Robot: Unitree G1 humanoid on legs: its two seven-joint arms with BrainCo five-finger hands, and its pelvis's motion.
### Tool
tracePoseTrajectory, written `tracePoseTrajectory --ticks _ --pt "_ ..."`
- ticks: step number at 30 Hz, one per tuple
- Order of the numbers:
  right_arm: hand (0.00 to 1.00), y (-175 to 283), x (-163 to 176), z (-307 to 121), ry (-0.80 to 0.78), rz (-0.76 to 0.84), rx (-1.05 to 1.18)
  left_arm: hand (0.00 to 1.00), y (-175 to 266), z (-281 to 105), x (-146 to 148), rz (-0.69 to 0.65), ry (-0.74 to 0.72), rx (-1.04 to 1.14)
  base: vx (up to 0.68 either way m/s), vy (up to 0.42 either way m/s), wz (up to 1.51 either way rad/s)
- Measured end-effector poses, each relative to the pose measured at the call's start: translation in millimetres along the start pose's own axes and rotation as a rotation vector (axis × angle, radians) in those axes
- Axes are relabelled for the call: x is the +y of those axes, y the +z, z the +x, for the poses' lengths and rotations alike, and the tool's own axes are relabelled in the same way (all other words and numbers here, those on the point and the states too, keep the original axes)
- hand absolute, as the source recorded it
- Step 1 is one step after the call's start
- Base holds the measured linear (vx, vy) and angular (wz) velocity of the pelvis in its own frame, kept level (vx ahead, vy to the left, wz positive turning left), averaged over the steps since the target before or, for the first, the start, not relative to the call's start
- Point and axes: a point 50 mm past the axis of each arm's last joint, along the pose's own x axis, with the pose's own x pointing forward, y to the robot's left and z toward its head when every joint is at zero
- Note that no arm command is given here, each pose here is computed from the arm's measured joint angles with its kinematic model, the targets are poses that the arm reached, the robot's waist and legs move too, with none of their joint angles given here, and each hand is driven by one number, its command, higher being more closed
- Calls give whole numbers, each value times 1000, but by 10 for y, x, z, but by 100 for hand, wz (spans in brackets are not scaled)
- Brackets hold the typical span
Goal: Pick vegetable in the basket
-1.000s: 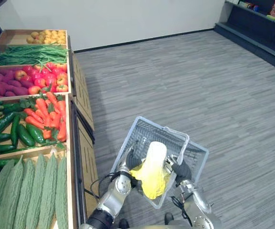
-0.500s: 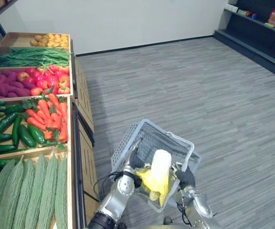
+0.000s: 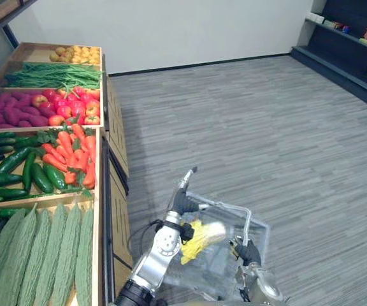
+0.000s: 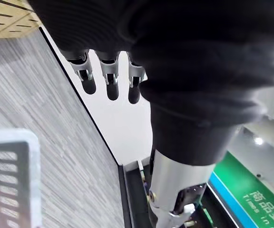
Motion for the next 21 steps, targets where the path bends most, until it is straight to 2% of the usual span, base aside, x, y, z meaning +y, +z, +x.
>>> tracePoseTrajectory --ticks 9,15,21 --pt "100 168 -372 -11 -144 28 -65 0 253 -77 151 -115 73 -107 0 0 0" --pt "100 219 -529 -41 -205 25 -87 0 -106 -379 475 -208 259 52 -30 -3 1" --pt "100 262 -705 -90 -290 -126 -95 0 -290 -736 673 -294 426 152 -37 15 15"
